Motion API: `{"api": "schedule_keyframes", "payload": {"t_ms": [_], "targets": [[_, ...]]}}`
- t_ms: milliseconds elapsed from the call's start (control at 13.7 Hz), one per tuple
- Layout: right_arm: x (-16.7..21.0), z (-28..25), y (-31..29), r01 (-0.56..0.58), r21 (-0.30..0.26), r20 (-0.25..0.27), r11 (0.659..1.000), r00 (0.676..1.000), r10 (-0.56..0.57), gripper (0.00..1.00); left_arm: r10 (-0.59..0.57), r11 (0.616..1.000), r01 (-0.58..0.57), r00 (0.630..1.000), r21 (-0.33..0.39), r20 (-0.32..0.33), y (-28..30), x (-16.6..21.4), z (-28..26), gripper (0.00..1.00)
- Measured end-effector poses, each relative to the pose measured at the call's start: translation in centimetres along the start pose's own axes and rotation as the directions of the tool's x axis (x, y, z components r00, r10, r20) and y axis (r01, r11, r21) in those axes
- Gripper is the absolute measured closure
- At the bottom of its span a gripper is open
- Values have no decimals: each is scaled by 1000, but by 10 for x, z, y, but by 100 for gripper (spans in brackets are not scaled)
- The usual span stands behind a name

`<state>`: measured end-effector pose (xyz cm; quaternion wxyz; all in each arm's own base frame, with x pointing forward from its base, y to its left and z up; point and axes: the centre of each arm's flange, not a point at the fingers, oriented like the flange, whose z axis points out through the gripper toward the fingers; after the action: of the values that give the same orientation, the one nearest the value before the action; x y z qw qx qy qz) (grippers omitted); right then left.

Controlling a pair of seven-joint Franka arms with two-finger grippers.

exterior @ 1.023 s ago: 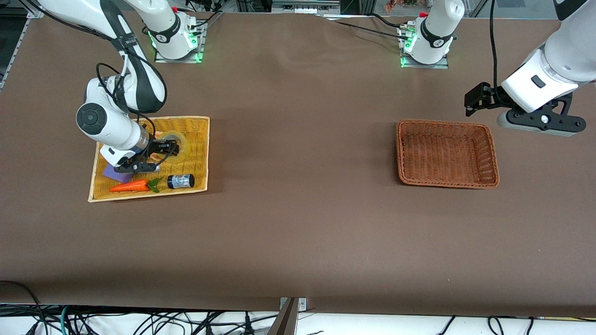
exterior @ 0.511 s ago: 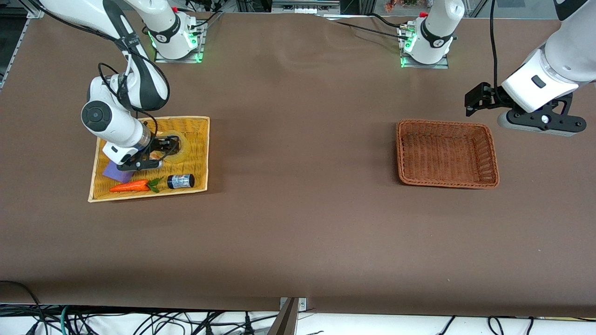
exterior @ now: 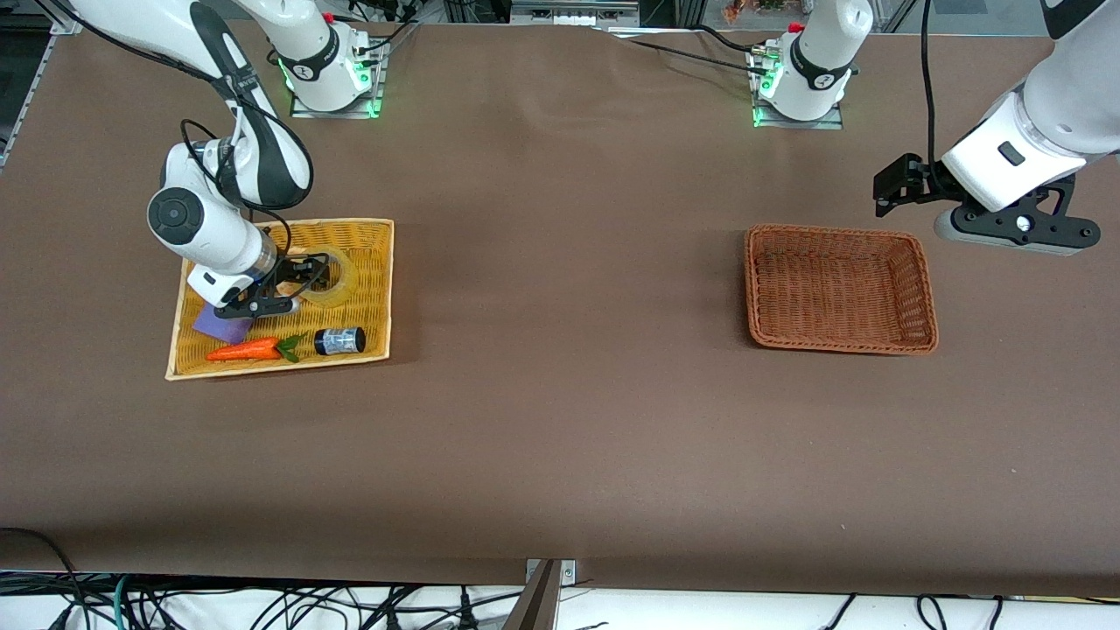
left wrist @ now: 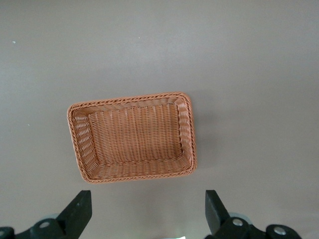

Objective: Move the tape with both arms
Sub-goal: 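Reach the right gripper down to the tape roll in the yellow tray, then close the right gripper on the tape roll and lift it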

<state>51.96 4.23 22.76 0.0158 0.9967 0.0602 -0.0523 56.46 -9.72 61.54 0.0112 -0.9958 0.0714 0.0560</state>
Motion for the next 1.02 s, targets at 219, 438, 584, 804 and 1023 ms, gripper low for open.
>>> {"api": "schedule_keyframes", "payload": {"t_ms": [219, 438, 584, 804, 1023], "targets": [[-2, 3, 0, 0, 0, 8, 1000, 1000, 0, 44, 0, 1000, 0, 1000, 0, 0, 0, 0, 0, 0], [-5, 7, 0, 14, -1, 17, 1000, 1000, -14, 74, -1, 1000, 1, 1000, 0, 0, -1, 0, 0, 0], [-5, 8, 0, 24, -1, 17, 1000, 1000, -24, 79, -3, 1000, 3, 1000, 0, 0, -2, 0, 0, 0], [-1, 0, 1, 36, -2, 13, 999, 999, -36, 79, -7, 1000, 7, 1000, 0, 1, -4, 0, 0, 0], [19, -53, 4, 31, -5, 54, 1000, 998, -31, 79, -9, 1000, 9, 1000, -1, 1, -5, 0, 0, 0]]}}
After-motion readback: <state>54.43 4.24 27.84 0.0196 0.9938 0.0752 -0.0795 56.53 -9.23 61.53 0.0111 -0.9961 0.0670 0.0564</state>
